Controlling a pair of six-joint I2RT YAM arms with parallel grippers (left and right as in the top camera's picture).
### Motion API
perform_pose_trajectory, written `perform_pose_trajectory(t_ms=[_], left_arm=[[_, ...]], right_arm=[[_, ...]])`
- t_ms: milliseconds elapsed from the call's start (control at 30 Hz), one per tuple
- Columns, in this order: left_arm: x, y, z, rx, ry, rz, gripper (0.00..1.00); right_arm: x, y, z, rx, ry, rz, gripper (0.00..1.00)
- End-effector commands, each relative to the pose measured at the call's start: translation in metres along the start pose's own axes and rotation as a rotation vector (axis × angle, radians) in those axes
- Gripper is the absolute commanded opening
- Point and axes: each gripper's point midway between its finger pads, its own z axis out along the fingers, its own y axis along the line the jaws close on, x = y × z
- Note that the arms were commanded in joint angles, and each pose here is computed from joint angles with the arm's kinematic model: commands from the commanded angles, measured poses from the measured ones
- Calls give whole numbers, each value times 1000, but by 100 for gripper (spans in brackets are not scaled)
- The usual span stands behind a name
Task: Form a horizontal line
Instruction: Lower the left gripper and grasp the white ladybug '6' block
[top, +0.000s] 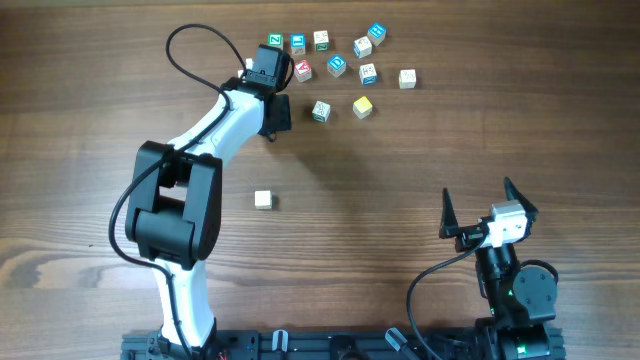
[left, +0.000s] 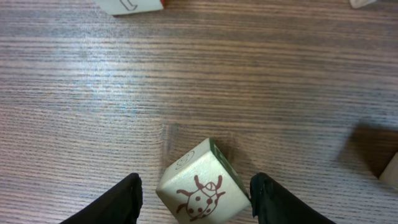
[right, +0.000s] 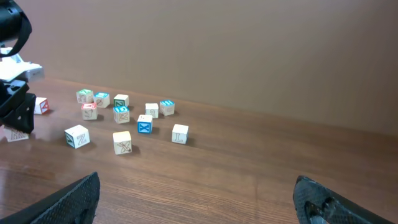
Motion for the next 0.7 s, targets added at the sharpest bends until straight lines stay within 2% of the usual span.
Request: perform_pose_trajectory(t_ms=[0, 333, 400, 467, 533, 667], left_arm=[[-1, 4, 6, -13, -7, 24, 57], [1, -4, 6, 32, 3, 40, 52], [5, -3, 6, 25, 21, 30, 47], [10, 0, 6, 15, 41, -66, 47], [9, 2, 7, 12, 41, -221, 53], [0, -2, 7, 29, 8, -368, 59]], right_arm=[[-1, 1, 0, -8, -7, -5, 100], [-1, 1, 0, -8, -7, -5, 100], [-1, 1, 0, -8, -7, -5, 100], [-1, 1, 0, -8, -7, -5, 100], [-1, 1, 0, -8, -7, -5, 100], [-1, 1, 0, -8, -7, -5, 100]])
